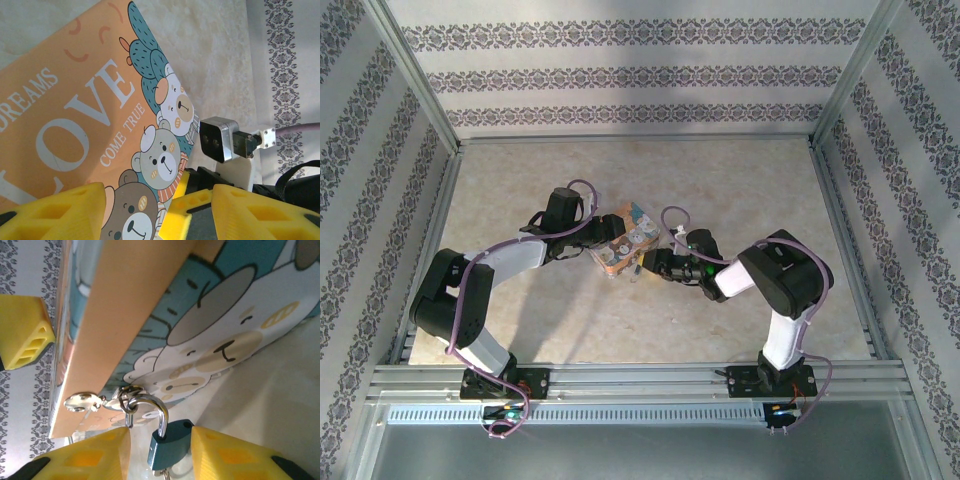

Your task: Unlock a padlock with a key

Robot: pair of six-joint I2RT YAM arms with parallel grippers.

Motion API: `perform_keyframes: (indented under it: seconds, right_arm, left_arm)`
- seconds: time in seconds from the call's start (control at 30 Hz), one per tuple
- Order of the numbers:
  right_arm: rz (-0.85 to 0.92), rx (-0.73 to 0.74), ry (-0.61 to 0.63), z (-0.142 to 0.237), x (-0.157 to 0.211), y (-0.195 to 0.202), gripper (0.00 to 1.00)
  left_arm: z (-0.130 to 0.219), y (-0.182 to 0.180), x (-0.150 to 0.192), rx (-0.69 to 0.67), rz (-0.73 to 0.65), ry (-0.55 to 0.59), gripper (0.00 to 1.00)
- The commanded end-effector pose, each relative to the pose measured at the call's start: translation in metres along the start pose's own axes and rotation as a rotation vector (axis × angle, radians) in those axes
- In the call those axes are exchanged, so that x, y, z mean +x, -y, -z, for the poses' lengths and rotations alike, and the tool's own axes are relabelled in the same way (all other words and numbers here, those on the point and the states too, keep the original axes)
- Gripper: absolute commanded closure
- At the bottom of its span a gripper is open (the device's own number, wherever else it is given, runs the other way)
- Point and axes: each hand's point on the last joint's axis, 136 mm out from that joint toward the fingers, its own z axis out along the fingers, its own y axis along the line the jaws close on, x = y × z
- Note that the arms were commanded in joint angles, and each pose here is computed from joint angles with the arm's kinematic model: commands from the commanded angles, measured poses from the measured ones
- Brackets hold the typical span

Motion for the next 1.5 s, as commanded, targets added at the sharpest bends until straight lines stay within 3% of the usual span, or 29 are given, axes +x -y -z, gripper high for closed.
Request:
perform_keyframes:
  seconds: [0.0, 0.87, 1.23, 1.47]
  right_arm:
    - [0.015, -0.034, 0.029, -0.008, -0.007, -0.009, 0.65]
    - [-0.019, -0.028, 0.042, -0.020, -0.008, -0.006, 0.81]
    - [-0.090, -0.053, 0.139, -0.010, -0.018, -0.012, 0.94]
    - [-0.143, -0.066, 0.205, -0.005, -0.025, -0.014, 0.95]
  left_arm:
    - [-0.004, -0.030, 0.022, -0.097, 0.048, -0.066, 0.42]
    - [-0.005, -0.029, 0.021, -0.091, 0.050, -0.066, 0.42]
    - [-0.005, -0.032, 0.024, -0.092, 0.055, -0.066, 0.42]
    - [-0.006, -0.034, 0.025, -0.094, 0.055, -0.069, 0.42]
